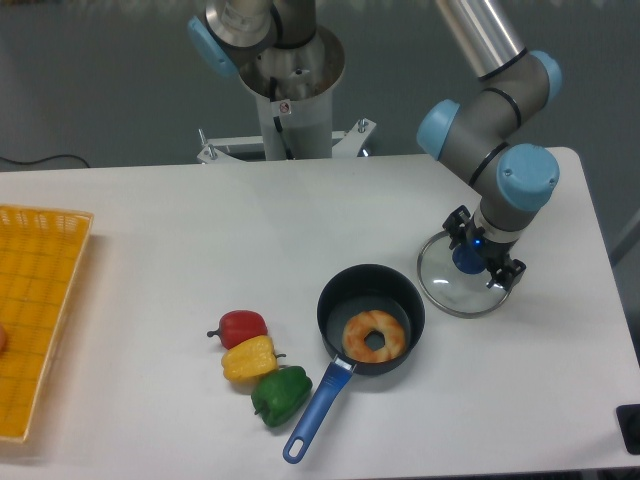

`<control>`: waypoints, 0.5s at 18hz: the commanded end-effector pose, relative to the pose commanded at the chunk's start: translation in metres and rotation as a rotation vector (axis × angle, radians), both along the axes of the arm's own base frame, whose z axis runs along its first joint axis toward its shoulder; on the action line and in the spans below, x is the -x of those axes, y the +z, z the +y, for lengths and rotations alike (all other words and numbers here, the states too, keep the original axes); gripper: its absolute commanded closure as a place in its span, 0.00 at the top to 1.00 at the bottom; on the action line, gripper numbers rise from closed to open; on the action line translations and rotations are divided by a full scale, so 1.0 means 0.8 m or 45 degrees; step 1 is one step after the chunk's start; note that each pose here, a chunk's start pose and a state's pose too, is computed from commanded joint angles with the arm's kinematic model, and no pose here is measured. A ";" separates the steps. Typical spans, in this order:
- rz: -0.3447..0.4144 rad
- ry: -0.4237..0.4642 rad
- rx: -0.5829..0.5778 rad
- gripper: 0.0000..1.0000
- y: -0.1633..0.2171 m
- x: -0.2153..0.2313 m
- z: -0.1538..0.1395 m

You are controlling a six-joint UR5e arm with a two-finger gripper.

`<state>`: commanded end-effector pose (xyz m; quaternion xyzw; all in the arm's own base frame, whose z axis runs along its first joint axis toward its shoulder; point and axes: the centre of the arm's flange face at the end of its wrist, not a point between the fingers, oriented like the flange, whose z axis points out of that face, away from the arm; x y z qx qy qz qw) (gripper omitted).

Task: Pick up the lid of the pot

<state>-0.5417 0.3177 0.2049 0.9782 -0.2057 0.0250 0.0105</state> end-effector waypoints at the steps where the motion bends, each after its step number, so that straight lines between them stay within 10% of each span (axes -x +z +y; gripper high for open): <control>1: -0.001 -0.002 -0.002 0.95 0.000 0.001 0.000; 9: -0.006 -0.035 0.002 0.81 0.000 0.000 0.000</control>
